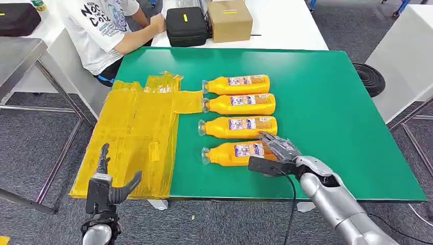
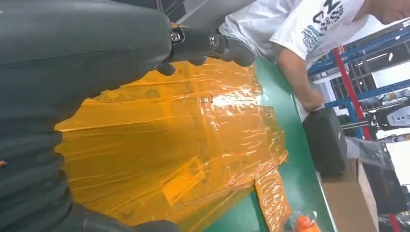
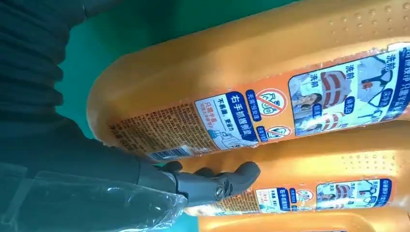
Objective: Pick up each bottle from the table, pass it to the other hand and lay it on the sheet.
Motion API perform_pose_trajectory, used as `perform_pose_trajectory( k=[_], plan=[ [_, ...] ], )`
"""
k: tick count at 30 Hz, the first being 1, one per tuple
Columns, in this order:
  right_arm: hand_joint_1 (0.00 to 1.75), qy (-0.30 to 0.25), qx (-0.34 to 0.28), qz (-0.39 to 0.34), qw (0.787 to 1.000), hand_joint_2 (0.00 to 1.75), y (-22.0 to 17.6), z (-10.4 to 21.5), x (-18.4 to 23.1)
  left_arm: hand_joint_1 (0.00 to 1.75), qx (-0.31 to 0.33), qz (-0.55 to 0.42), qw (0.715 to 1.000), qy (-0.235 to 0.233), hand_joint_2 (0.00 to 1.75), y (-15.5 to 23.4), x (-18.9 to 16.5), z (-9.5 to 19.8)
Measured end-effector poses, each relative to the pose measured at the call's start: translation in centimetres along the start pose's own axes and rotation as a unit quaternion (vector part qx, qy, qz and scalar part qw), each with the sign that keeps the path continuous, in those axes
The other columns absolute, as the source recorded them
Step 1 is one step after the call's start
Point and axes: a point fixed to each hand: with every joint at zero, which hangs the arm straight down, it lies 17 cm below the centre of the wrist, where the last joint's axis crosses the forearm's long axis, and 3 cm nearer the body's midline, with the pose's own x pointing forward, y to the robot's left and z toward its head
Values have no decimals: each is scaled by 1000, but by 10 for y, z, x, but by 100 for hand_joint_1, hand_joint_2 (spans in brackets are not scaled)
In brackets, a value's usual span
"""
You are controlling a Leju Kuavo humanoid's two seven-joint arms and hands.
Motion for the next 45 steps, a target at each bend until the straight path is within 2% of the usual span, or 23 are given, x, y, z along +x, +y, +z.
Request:
perform_pose_trajectory(
  k=[14,16,18,19,21,30,32,33,34,35,36,37,38,39,45],
  plan=[
    [9,11,18,18,1000,175,7,1,-7,0,2,7,1000,1,175,1,0,-1],
    [19,12,21,19,1000,175,8,2,-8,0,2,7,1000,1,175,1,0,-1],
    [38,13,23,20,999,175,10,3,-9,0,1,8,1000,1,175,1,1,-1],
    [40,13,24,20,999,175,11,3,-10,0,1,8,1000,1,175,0,1,-1],
    [54,15,29,21,999,175,13,5,-13,0,1,8,1000,0,175,0,1,-2],
    [58,19,35,23,999,175,18,6,-14,0,-1,12,1000,-1,175,-1,2,-2],
    [65,19,35,22,999,175,19,6,-14,0,-1,12,1000,-1,175,-1,2,-3],
    [89,20,35,23,999,175,19,6,-15,0,-1,12,1000,-1,175,-1,2,-4],
    [89,22,36,23,999,175,20,6,-16,0,-2,12,1000,-1,175,-2,2,-4],
    [112,23,36,23,999,175,21,6,-16,0,-2,11,1000,-1,175,-2,2,-5],
    [147,25,37,24,999,175,22,7,-17,0,-2,12,1000,-1,175,-1,1,-5],
    [154,25,38,23,999,175,24,8,-17,0,-2,12,1000,0,175,-1,1,-5],
    [168,25,36,22,999,175,25,8,-17,0,-1,13,1000,1,175,-1,0,-5],
    [175,25,35,22,999,175,25,9,-17,0,-2,13,1000,2,175,-1,-1,-4],
    [175,22,17,16,999,175,24,10,-16,0,-3,12,1000,3,175,-2,-4,-2]
  ],
)
